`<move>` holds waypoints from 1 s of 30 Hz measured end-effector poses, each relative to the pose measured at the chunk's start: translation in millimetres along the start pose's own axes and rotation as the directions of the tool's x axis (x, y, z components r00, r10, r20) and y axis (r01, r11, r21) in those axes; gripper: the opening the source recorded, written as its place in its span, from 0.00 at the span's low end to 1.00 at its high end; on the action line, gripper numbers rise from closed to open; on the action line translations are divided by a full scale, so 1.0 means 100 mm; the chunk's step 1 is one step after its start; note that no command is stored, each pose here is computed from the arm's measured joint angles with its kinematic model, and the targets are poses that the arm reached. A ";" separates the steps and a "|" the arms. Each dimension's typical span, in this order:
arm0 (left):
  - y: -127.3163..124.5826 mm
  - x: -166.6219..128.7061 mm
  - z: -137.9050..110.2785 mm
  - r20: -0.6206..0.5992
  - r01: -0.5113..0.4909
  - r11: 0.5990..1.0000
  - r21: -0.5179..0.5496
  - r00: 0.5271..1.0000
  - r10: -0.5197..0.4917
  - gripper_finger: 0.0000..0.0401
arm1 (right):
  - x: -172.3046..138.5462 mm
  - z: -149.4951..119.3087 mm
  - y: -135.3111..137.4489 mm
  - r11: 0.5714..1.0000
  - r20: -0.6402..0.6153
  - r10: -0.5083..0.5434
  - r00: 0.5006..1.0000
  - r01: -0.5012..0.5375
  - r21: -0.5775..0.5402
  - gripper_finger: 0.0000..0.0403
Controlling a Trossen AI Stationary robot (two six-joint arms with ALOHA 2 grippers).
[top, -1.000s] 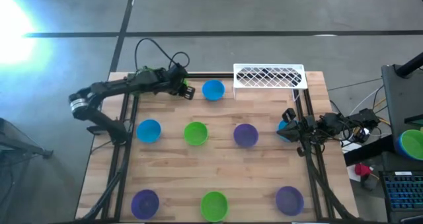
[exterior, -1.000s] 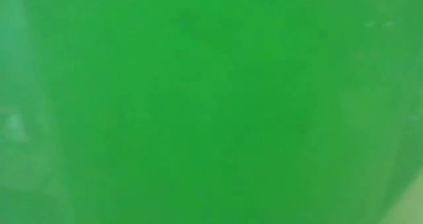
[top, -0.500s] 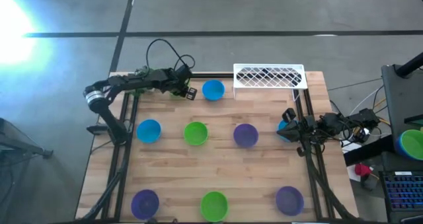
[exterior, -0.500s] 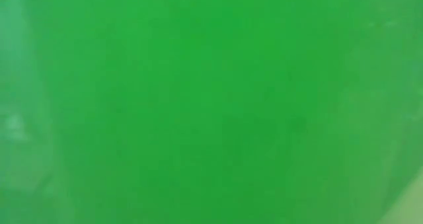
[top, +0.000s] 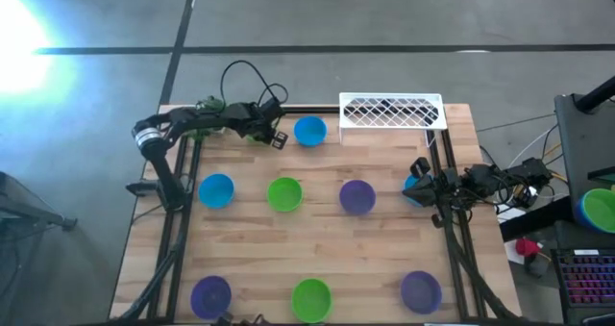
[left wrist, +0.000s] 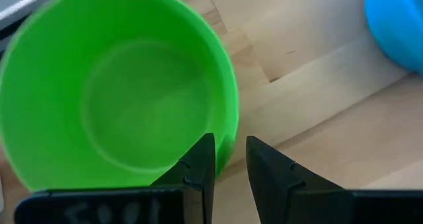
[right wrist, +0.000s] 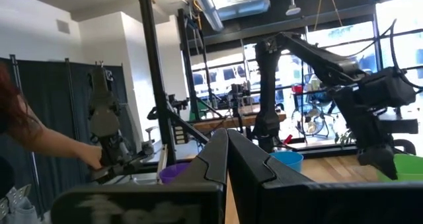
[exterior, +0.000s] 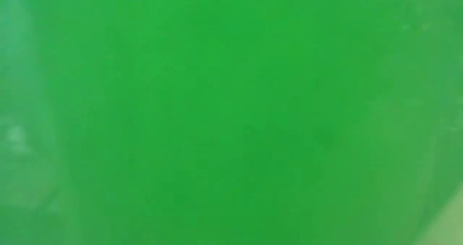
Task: Pick & Place Mini bowls
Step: Put the top green bowl on the shelf
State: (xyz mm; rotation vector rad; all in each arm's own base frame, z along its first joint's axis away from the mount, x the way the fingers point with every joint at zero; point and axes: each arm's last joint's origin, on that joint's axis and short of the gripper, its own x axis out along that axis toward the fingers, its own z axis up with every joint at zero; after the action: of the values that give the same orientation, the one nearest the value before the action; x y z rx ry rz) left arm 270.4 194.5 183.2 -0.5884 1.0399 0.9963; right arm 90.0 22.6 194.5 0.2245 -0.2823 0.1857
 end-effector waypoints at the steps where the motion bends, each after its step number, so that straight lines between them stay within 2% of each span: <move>1: 0.00 0.02 0.00 -0.005 -0.002 1.000 0.005 1.000 0.002 0.19 | 0.00 0.00 0.00 1.000 0.001 -0.007 1.000 0.007 0.000 0.02; 5: -0.01 0.05 -0.01 -0.017 0.000 0.999 0.048 1.000 0.001 0.16 | 0.00 0.00 0.00 1.000 0.002 -0.013 1.000 0.013 0.000 0.02; 9: -0.01 0.05 -0.01 -0.022 0.004 0.997 0.075 1.000 -0.002 0.03 | 0.00 0.00 0.00 1.000 0.002 -0.013 1.000 0.013 0.000 0.02; 14: 0.00 -0.03 0.00 -0.074 0.014 0.992 0.122 0.997 -0.005 0.01 | 0.00 0.00 0.00 1.000 0.002 -0.013 1.000 0.013 0.000 0.02; 18: -0.01 -0.22 0.05 -0.068 0.025 0.986 0.166 0.998 -0.014 0.00 | 0.00 0.00 0.00 1.000 0.002 -0.013 1.000 0.013 -0.001 0.02; 22: -0.06 -0.51 0.09 0.013 0.030 0.969 0.244 0.999 -0.034 0.00 | 0.00 0.00 0.00 1.000 0.002 -0.016 1.000 0.016 -0.016 0.02; 26: -0.16 -0.84 0.03 0.134 -0.022 0.935 0.353 0.991 -0.027 0.00 | 0.00 0.01 -0.04 0.991 0.021 -0.128 0.992 0.128 0.028 0.02; 30: -0.29 -1.16 -0.10 0.240 -0.078 0.881 0.466 0.970 -0.041 0.00 | -0.01 0.01 -0.06 0.978 0.035 -0.209 0.977 0.208 0.033 0.02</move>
State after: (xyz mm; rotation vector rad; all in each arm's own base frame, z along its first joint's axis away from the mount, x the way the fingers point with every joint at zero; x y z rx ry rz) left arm 273.6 127.7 282.6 -0.0484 1.0202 0.7660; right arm 90.4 16.4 194.1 0.2847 -0.2921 -0.0221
